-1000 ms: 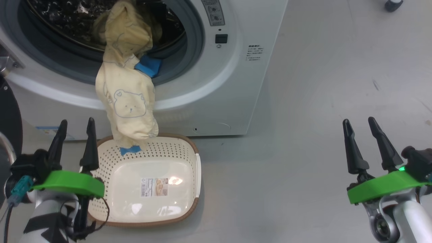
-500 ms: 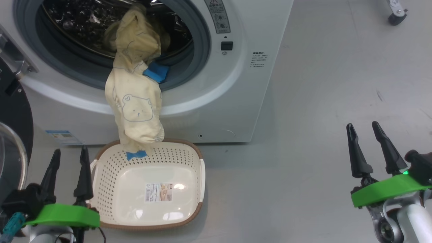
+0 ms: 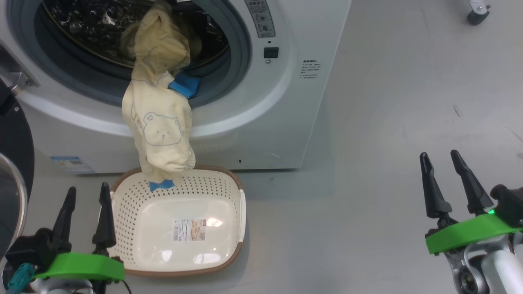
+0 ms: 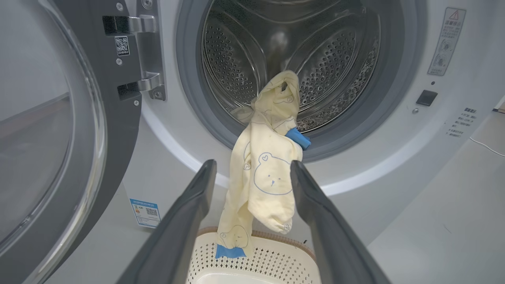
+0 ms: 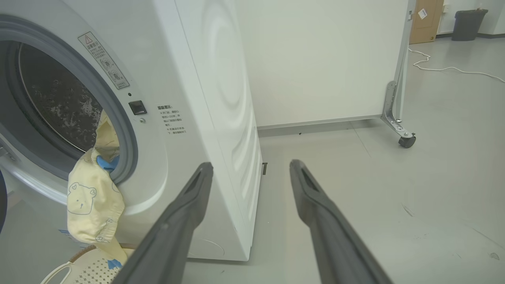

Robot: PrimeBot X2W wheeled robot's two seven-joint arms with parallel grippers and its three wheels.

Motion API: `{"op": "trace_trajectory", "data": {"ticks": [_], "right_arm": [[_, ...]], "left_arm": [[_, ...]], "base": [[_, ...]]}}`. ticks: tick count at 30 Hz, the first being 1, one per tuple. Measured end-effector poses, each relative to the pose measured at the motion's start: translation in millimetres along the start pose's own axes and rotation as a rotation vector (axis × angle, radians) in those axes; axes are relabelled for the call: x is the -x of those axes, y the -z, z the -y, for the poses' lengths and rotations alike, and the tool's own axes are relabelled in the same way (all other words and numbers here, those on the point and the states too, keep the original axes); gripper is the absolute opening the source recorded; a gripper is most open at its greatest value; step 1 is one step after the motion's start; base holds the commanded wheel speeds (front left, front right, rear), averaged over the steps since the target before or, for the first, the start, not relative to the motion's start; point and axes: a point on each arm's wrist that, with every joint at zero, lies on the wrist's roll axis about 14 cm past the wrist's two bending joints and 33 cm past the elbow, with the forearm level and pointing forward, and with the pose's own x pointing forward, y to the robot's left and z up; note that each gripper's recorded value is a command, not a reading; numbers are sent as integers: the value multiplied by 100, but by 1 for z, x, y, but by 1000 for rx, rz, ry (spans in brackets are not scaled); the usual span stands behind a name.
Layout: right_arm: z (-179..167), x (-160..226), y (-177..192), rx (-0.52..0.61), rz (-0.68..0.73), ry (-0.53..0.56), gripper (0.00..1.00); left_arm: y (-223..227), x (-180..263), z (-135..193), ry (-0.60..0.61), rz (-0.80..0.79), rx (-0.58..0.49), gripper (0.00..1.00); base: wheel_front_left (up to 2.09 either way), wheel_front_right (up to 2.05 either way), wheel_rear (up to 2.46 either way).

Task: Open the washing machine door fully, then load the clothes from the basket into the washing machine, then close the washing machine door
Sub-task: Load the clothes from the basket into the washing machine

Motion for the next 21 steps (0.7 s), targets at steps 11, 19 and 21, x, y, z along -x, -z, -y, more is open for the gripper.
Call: {"op": "trace_trajectory", "data": {"ticks": [11,19,21], "right_arm": [[3,-12,17,-10,-40,16,100],[7,-28,30,-16,-66,32,100],[9,-30,34,-17,-75,38,100]], "left_arm": [[51,-21,8,21,-137,57,100],[93,-54,16,56,-246,83,100],[101,-62,16,59,-267,87,100]], "base": [[0,0,0],[0,0,0],[0,0,0]]}}
